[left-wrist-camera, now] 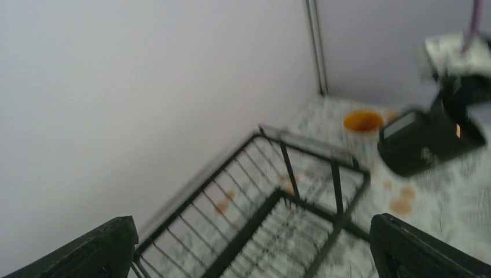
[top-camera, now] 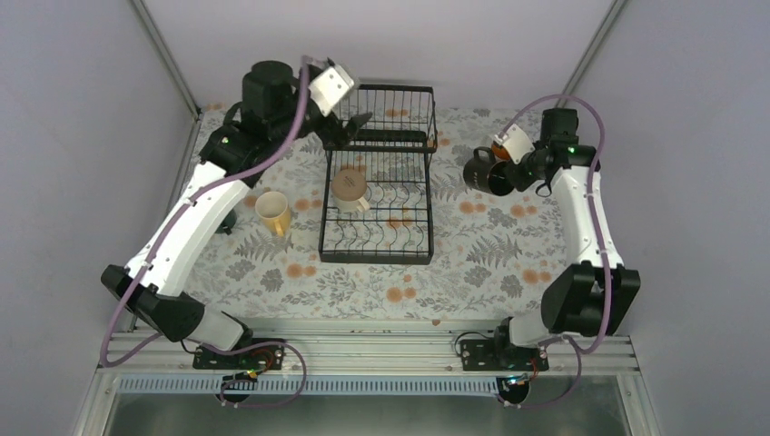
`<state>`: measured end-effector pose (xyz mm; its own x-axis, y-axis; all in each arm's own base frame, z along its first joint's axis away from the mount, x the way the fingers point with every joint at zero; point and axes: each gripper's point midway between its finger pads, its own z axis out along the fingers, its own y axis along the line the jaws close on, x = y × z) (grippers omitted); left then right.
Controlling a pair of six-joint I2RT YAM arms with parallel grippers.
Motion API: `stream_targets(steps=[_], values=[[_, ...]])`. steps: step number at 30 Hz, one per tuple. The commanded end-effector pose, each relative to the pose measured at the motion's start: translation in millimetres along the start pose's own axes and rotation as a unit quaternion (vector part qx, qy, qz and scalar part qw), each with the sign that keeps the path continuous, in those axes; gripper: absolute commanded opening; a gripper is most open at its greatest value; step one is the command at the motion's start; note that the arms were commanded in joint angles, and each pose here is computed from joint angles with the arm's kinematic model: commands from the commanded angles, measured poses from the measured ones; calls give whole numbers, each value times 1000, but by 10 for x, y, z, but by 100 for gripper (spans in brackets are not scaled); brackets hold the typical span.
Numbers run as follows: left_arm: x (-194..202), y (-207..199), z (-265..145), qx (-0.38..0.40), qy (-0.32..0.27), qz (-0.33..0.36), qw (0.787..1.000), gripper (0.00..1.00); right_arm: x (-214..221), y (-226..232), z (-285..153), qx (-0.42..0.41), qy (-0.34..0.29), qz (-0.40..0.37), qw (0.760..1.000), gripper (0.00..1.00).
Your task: Unload the cups from the dish rack
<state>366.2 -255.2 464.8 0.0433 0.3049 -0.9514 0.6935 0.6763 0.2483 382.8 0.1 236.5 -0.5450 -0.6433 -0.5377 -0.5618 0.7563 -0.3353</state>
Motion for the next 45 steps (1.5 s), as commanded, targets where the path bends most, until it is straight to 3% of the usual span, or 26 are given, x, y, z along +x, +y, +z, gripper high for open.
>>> stream_targets(steps=[1,4,10,19,28,33,35,40,45], values=[[794,-262,82,40,126,134,982,100,167,-156,-90,-24,47,10,999,3],[1335,-339,127,28,198,199,959,100,435,-147,21,-50,101,24,993,4],[1880,-420,173,20,237,243,940,100,926,-182,236,-53,190,29,980,4],[2181,-434,288,17,266,238,934,100,1360,-238,521,-59,293,24,954,4],[2412,-474,394,12,281,248,927,100,1416,-218,673,-74,300,23,951,4],[2493,-518,421,17,292,260,920,100,1252,-280,600,-72,275,24,958,43],[2524,-548,430,21,296,266,917,100,1127,-322,492,-63,254,21,965,52],[2612,-636,467,33,307,287,907,100,833,-346,99,-45,200,18,979,62],[2771,-784,467,54,319,332,886,100,574,-170,-311,-50,130,5,990,62]])
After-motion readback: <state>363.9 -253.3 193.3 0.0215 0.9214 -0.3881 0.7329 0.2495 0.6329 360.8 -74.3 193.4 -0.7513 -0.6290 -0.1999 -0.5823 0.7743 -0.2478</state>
